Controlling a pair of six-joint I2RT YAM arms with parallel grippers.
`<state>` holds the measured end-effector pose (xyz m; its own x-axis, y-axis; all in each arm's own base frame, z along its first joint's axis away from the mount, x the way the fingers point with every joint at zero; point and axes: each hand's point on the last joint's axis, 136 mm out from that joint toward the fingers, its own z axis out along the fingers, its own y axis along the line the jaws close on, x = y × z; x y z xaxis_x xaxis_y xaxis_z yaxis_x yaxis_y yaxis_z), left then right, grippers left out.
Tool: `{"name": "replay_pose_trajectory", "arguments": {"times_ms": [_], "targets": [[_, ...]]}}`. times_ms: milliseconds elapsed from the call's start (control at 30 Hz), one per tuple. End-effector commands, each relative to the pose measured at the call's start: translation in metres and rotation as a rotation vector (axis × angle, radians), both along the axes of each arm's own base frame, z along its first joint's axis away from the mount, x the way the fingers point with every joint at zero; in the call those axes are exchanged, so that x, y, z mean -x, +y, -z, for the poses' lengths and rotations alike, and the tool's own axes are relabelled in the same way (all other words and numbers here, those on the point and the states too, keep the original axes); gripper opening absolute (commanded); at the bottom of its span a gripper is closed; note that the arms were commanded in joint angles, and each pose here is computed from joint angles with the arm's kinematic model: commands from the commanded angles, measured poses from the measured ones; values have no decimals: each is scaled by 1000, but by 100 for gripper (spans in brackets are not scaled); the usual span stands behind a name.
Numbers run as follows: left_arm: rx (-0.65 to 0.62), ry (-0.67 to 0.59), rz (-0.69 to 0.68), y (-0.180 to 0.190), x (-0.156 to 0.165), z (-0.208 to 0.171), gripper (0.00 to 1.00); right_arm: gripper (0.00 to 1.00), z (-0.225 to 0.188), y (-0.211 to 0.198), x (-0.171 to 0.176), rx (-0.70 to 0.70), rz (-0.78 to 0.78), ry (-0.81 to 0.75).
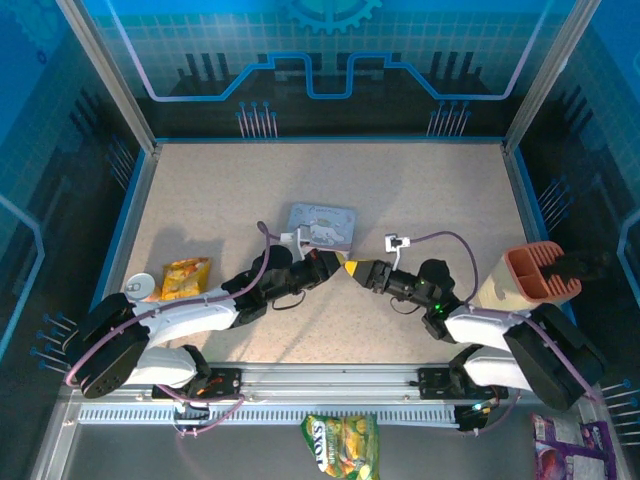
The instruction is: Unlock a padlock with a key
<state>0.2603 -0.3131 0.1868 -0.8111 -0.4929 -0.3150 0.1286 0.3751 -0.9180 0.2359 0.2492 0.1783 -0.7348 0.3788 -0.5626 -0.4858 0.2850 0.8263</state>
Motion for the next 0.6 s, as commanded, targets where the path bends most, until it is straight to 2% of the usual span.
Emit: {"name": "replay_pose_trajectory", "arguments": {"times_ms": [0, 100, 233, 300, 367, 567], "targets": [[36, -51, 37, -4, 5, -14, 0, 47, -1, -7, 0, 26, 6, -5], [38, -56, 44, -6, 4, -16, 0, 51, -1, -13, -3, 18, 25, 4], [41, -65, 58, -9, 5, -19, 0, 51, -9, -13, -2, -5, 3, -6], [49, -69, 59, -10, 5, -21, 0, 49, -16, -9, 1, -23, -26, -15], [50, -70, 63, -12, 5, -23, 0, 41, -20, -7, 4, -32, -46, -23], [50, -66, 64, -12, 5, -23, 0, 37, -26, -4, 10, -43, -75, -25]]}}
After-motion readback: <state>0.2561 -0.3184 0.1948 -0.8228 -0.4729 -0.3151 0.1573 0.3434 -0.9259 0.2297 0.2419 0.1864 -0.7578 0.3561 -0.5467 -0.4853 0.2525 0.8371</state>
